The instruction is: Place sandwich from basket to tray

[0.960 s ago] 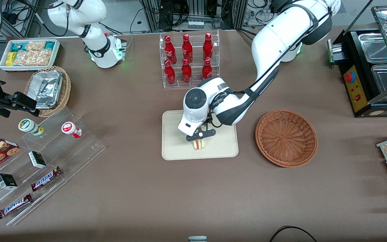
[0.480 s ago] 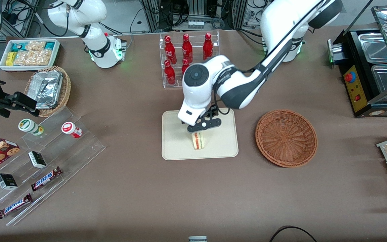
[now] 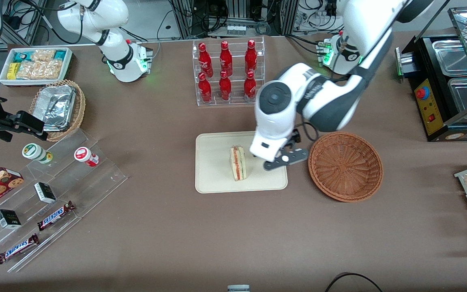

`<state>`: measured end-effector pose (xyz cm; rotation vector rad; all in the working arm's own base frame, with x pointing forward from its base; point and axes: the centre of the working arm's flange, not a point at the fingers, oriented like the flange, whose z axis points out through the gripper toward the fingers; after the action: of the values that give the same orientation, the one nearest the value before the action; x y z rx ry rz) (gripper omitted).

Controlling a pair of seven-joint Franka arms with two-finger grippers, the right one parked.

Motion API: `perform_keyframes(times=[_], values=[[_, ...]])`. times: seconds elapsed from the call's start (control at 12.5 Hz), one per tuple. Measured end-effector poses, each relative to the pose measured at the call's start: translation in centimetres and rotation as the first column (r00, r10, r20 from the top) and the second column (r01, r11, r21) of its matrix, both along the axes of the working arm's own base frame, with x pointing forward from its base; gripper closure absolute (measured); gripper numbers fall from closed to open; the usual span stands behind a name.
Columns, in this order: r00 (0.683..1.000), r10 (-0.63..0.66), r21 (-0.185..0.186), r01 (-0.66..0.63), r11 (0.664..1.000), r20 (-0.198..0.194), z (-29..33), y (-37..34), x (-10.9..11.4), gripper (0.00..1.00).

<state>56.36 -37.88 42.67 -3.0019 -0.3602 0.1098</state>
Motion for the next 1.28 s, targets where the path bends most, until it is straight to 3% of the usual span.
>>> perform_keyframes(times=[0.24, 0.64, 0.96, 1.28], values=[[0.993, -0.079, 0.000, 0.079, 0.997, -0.087, 2.0, 7.8, 1.6, 0.00], [0.965, -0.187, -0.028, 0.185, 0.982, -0.186, 5.4, 19.7, 2.1, 0.00], [0.940, -0.255, -0.033, 0.254, 0.967, -0.229, 10.0, 25.3, 0.3, 0.00], [0.923, -0.299, -0.102, 0.282, 0.954, -0.242, 17.1, 33.5, -3.4, 0.00]])
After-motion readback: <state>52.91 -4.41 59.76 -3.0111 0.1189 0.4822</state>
